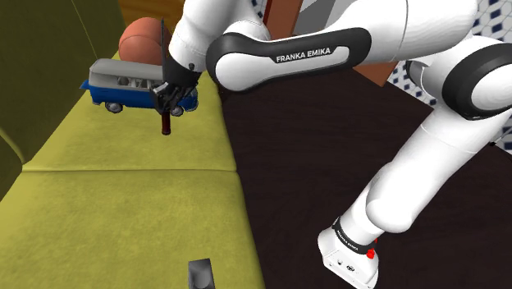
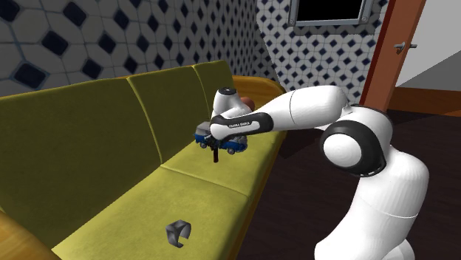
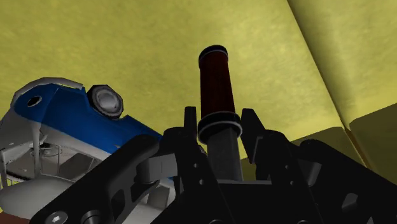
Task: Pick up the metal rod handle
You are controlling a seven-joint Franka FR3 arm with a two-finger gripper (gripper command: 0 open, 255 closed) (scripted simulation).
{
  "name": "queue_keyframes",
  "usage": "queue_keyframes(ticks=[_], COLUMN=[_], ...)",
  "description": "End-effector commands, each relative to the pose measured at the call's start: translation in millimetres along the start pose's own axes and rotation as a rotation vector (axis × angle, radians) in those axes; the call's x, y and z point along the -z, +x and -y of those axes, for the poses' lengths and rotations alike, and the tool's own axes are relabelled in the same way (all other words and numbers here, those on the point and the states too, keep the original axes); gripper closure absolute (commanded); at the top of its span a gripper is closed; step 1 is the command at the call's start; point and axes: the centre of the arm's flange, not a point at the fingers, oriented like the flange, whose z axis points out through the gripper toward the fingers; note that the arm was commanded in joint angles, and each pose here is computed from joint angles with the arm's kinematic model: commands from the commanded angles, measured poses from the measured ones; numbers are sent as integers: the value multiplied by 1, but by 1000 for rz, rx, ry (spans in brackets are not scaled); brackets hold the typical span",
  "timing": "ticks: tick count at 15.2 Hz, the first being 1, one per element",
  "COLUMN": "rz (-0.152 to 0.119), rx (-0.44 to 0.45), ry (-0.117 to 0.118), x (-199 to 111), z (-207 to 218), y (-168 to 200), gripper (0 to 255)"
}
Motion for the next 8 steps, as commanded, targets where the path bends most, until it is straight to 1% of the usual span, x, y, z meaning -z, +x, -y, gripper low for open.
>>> queue_keyframes(ticks=[1,6,8], rz=[0,0,0], rx=[0,0,0], ry=[0,0,0], x=[10,34,35], z=[1,1,1], y=[4,15,15], gripper=[255,255,255])
